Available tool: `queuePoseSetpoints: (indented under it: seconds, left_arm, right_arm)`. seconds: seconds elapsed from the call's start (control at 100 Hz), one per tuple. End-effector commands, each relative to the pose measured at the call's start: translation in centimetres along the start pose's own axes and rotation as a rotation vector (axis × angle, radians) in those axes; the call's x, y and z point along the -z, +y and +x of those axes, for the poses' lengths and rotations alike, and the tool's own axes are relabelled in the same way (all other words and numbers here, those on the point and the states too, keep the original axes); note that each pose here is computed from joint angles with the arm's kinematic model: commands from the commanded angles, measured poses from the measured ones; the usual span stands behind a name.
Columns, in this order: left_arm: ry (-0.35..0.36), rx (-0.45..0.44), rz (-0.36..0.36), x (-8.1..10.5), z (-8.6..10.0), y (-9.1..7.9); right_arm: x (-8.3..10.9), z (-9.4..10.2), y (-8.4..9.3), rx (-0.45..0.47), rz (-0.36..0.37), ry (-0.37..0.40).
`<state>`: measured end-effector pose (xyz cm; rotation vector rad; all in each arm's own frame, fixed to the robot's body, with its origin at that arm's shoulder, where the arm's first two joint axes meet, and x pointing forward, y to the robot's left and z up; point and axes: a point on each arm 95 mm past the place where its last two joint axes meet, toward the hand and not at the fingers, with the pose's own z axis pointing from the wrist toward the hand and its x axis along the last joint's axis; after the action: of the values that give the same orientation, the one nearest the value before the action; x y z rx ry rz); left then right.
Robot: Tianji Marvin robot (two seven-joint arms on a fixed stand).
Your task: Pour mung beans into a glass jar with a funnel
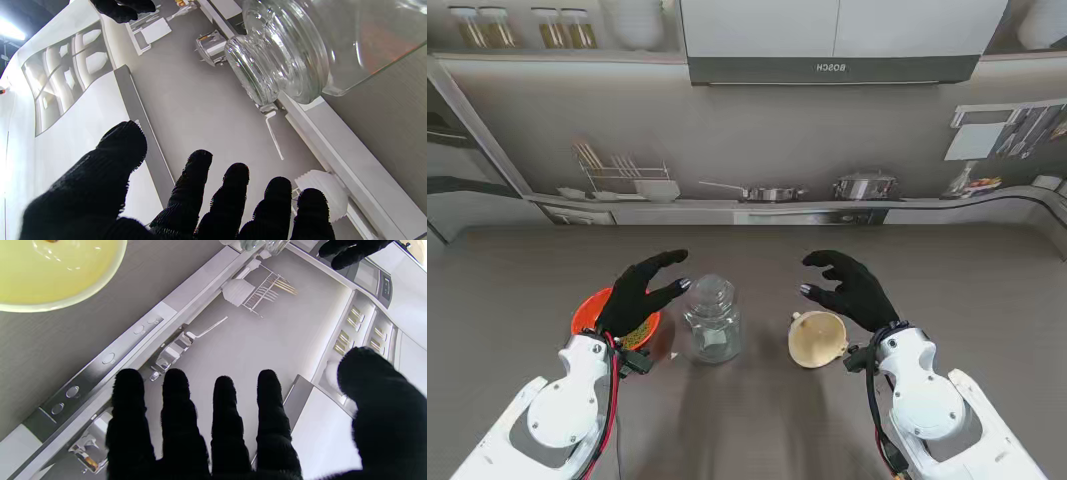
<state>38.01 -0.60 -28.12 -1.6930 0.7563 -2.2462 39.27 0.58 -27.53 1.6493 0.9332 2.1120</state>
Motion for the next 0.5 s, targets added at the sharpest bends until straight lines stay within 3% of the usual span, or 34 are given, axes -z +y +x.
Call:
queuePoseSetpoints:
  seconds: [0.0,0.27,0.49]
  left_arm:
    - [0.001,0.005,-0.017,0.1,0.1,0.3]
    - [0.011,-0.007,-0.010,0.2,0.4,0.1]
    - [0.012,-0.016,-0.009,0.3,0.4,-0.1]
  right_arm:
    - [0.2,0.3,-0.3,0.003,0.019,0.006]
    - [0.5,0.3,-0.1,0.018,0.015,0.010]
    - [0.1,1.6,0.3,0.050,-0.012,0.029]
